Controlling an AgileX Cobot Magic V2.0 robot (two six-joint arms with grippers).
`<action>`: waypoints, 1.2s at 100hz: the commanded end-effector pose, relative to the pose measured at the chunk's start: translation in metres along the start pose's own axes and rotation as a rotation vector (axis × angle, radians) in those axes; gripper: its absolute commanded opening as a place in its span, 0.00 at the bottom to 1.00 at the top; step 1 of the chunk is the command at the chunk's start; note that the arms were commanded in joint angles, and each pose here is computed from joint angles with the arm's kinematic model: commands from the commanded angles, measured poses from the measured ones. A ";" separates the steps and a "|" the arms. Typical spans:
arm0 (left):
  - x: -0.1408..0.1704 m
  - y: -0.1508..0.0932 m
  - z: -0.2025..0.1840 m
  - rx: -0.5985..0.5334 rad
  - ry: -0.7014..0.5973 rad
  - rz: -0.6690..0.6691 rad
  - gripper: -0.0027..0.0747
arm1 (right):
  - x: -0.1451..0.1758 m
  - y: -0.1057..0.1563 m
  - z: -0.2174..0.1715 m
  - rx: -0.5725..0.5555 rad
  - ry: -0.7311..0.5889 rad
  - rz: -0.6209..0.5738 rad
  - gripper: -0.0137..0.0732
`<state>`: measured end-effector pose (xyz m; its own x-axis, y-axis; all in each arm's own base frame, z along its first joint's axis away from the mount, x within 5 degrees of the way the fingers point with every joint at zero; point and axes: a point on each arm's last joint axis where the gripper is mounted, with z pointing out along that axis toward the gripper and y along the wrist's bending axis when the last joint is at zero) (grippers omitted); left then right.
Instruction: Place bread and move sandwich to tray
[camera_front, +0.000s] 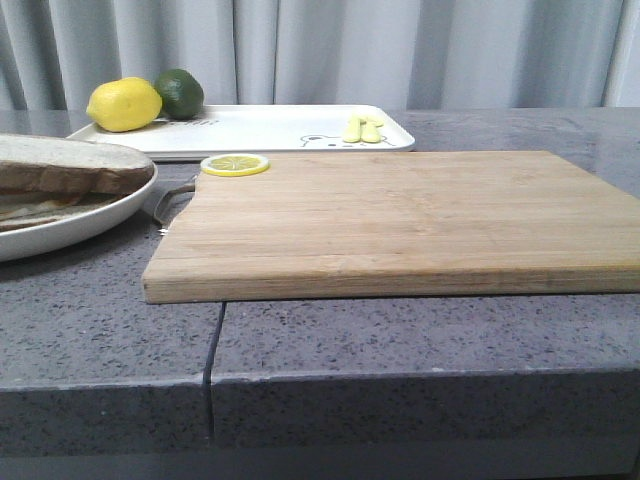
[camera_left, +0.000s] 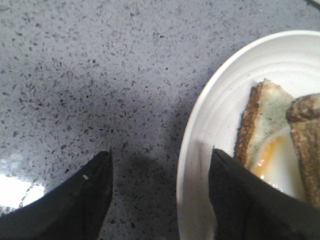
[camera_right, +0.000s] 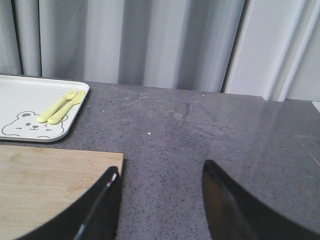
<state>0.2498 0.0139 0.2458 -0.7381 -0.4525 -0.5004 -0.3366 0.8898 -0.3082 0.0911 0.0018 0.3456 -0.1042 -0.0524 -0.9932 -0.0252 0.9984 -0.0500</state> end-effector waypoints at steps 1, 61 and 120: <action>-0.014 -0.006 -0.008 0.034 -0.092 -0.017 0.53 | -0.015 -0.001 -0.003 0.007 -0.093 -0.016 0.60; -0.014 -0.005 -0.006 0.034 -0.092 -0.019 0.53 | -0.015 -0.001 -0.003 0.007 -0.093 -0.016 0.60; -0.015 -0.006 -0.006 0.035 -0.100 -0.019 0.53 | -0.015 -0.001 -0.003 0.007 -0.093 -0.016 0.60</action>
<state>0.2539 0.0144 0.2425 -0.7342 -0.4580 -0.5011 -0.3414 0.8871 -0.3107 0.0911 0.0018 0.3454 -0.1062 -0.0524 -0.9930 -0.0251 0.9984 -0.0500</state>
